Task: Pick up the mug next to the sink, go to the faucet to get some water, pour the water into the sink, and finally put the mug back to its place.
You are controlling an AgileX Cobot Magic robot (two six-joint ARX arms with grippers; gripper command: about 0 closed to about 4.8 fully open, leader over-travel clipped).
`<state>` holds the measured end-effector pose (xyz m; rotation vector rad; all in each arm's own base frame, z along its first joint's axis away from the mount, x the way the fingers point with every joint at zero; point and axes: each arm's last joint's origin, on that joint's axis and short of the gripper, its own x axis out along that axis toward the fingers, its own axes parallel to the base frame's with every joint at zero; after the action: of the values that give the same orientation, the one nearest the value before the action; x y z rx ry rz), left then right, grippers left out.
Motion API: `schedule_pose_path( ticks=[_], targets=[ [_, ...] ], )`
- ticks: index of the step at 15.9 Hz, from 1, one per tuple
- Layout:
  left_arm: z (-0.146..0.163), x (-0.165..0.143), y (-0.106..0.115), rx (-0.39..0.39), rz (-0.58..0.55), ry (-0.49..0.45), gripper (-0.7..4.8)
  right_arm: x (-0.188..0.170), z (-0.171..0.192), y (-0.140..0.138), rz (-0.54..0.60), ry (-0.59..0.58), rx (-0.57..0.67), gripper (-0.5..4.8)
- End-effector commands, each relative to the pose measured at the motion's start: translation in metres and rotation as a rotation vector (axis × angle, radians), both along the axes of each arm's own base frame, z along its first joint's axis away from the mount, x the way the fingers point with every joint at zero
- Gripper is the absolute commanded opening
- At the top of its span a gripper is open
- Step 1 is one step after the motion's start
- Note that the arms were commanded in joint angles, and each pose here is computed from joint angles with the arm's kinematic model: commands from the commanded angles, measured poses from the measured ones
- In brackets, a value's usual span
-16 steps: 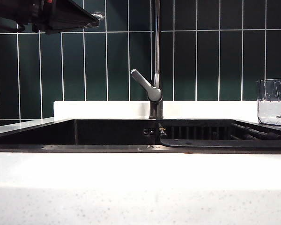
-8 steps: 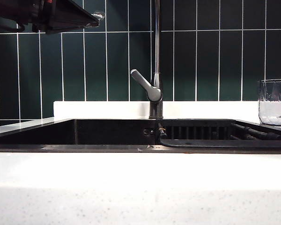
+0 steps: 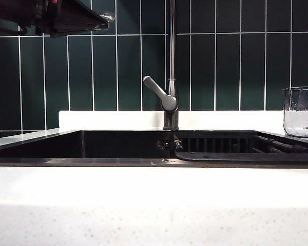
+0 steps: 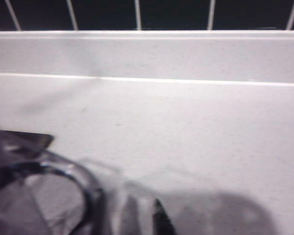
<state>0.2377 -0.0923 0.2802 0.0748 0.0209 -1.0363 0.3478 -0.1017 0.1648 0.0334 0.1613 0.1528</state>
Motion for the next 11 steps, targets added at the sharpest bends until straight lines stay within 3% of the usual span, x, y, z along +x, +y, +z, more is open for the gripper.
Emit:
schedule_pose_path(
  ticks=[1, 5, 11],
  targets=[
    [0.0023, -0.0002, 0.0001, -0.003, -0.007, -0.02, -0.06, 0.0005, 0.0031, -0.001, -0.022, -0.017, -0.027, 1.81],
    [0.0022, -0.0003, 0.0001, -0.003, -0.007, -0.019, -0.05, 0.0003, 0.003, -0.0014, -0.024, -0.017, -0.031, 2.26],
    [0.0022, -0.0003, 0.0001, -0.003, -0.007, -0.02, -0.06, -0.0013, 0.0012, -0.0049, -0.032, 0.002, -0.023, 2.25]
  ],
)
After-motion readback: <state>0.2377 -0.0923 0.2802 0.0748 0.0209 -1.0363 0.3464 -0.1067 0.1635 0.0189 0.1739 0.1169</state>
